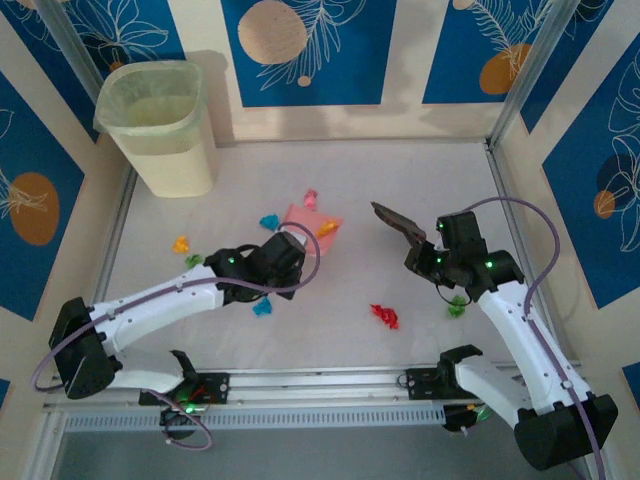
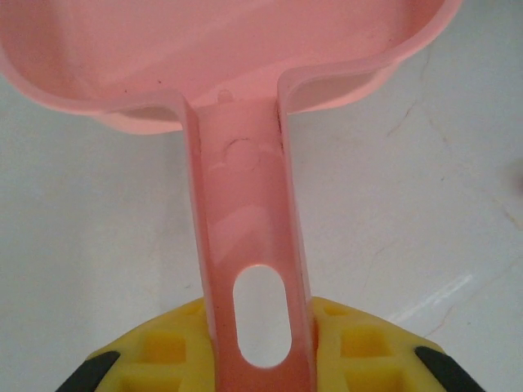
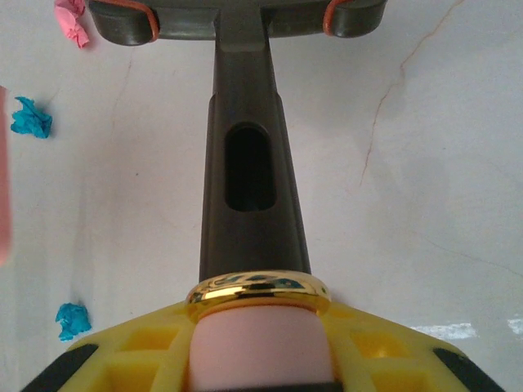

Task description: Sweep away the paper scraps from the table

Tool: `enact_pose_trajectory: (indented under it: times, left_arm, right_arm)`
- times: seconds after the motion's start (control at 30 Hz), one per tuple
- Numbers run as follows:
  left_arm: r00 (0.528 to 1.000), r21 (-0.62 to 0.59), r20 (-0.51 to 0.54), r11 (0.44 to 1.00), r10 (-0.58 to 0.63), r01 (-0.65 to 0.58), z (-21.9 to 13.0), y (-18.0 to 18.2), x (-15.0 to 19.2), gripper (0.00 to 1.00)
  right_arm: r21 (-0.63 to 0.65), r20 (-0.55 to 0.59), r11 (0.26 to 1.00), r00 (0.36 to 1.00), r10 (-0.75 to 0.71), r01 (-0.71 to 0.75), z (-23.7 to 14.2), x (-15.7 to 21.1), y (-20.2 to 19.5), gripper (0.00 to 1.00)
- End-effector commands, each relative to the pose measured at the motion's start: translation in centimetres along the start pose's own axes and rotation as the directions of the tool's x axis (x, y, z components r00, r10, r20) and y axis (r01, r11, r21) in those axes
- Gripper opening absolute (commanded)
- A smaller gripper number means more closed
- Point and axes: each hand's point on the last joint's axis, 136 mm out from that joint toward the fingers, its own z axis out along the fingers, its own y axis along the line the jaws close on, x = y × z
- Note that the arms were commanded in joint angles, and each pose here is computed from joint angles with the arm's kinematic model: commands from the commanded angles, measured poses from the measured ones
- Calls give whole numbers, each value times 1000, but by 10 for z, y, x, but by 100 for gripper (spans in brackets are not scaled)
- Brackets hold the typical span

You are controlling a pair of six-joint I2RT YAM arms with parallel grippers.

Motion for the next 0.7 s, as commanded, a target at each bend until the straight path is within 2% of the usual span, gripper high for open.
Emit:
enact_pose_trajectory:
  times: [0.0,0.33,0.53,0.67]
  left_arm:
    - [1000,-55,-15,998,-6,5,-27,17,-12,0]
    - [989,-92,13,985,-146,147,-82,66,-76,0]
    - [963,-106,46,957,-266,270,-104,113,-114,0]
    - [937,-67,82,936,-341,346,-113,134,-141,0]
  right_arm:
    - [-88,9,995,999,-50,51,4,-3,16,0]
    - [-170,-126,982,987,-99,77,26,29,35,0]
    - [-150,-161,974,968,-194,170,35,48,45,0]
    - [-163,-168,963,956,-241,214,37,58,54,0]
